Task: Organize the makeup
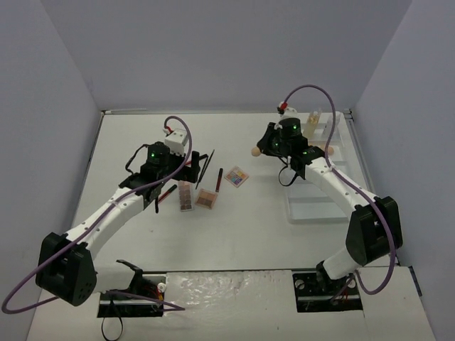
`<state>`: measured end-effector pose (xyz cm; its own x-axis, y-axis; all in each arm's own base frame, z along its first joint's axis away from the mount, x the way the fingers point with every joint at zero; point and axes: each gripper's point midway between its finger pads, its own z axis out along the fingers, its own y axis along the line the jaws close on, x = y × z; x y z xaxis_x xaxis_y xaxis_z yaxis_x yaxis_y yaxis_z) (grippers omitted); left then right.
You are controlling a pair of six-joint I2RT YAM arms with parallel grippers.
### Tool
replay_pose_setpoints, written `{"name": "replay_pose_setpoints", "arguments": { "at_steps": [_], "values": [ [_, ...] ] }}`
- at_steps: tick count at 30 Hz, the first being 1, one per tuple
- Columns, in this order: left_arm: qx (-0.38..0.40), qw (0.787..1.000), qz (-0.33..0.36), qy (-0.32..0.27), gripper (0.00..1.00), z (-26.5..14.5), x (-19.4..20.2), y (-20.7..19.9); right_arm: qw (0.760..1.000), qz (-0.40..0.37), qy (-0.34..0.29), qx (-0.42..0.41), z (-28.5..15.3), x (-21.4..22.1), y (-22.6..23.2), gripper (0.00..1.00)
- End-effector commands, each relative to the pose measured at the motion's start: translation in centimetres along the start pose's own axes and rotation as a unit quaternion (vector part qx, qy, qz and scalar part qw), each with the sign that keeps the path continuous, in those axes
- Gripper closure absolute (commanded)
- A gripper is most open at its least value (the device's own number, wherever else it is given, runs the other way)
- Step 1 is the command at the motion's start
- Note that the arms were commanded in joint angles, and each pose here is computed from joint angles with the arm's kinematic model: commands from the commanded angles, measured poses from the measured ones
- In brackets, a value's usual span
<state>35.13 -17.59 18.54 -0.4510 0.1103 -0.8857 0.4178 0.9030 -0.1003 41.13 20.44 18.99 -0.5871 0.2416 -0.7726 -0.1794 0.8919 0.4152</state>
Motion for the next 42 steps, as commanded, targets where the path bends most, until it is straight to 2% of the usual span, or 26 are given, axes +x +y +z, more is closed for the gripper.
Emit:
{"name": "replay_pose_setpoints", "arguments": {
  "at_steps": [1, 4, 7, 10, 16, 18, 19, 21, 26, 30, 34, 39, 41, 42],
  "values": [
    [-0.178, 0.981, -0.07, -0.012, 0.03, -4.5, -1.9, 7.8, 0.981, 0.019, -0.092, 0.167, -0.8, -4.9, -8.5, 1.0],
    [-0.241, 0.966, -0.094, -0.001, 0.03, -7.0, -0.6, 11.2, 0.967, 0.044, -0.105, 0.227, -0.2, -5.4, -12.3, 1.0],
    [-0.282, 0.956, -0.079, 0.009, 0.03, -8.7, 0.4, 12.9, 0.959, 0.063, -0.098, 0.259, 1.6, -5.1, -15.5, 1.0],
    [-0.295, 0.953, -0.064, 0.01, 0.03, -9.5, 0.9, 13.3, 0.956, 0.081, -0.102, 0.263, 2.7, -5.7, -17.4, 1.0],
    [-0.292, 0.954, -0.066, -0.003, 0.03, -9.4, 1.4, 13.2, 0.962, 0.116, -0.064, 0.24, 6.8, -3.0, -20.9, 1.0],
    [-0.291, 0.955, -0.065, -0.006, 0.03, -9.3, 1.3, 13.2, 0.965, 0.126, -0.059, 0.223, 7.5, -2.3, -21.3, 0.97],
    [-0.291, 0.955, -0.065, -0.008, 0.03, -9.3, 1.2, 13.2, 0.965, 0.13, -0.058, 0.222, 7.7, -2.1, -21.5, 0.93],
    [-0.287, 0.956, -0.065, -0.009, 0.03, -9.2, 1.1, 13.1, 0.964, 0.128, -0.054, 0.226, 7.6, -1.9, -21.9, 0.68],
    [-0.28, 0.958, -0.066, -0.012, 0.03, -9.0, 1.1, 12.8, 0.961, 0.093, -0.068, 0.253, 5.1, -3.7, -22.5, 0.38],
    [-0.272, 0.96, -0.069, -0.015, 0.03, -8.7, 0.9, 12.6, 0.965, 0.06, -0.076, 0.243, 2.7, -6.1, -20.3, 0.31],
    [-0.265, 0.962, -0.071, -0.013, 0.03, -8.2, 0.8, 12.5, 0.977, -0.018, -0.066, 0.203, 1.2, -6.1, -15.1, 0.24],
    [-0.26, 0.963, -0.071, -0.012, 0.03, -7.9, 0.8, 12.4, 0.984, -0.14, -0.022, 0.112, 1.4, -2.4, -6.9, 0.1],
    [-0.26, 0.963, -0.07, -0.01, 0.03, -7.8, 0.9, 12.4, 0.983, -0.177, 0.004, 0.058, 2.0, -0.8, -4.8, 0.01],
    [-0.26, 0.963, -0.07, -0.01, 0.03, -7.7, 1.0, 12.4, 0.98, -0.193, 0.02, 0.039, 2.5, -0.1, -4.3, 0.0]
  ]
}}
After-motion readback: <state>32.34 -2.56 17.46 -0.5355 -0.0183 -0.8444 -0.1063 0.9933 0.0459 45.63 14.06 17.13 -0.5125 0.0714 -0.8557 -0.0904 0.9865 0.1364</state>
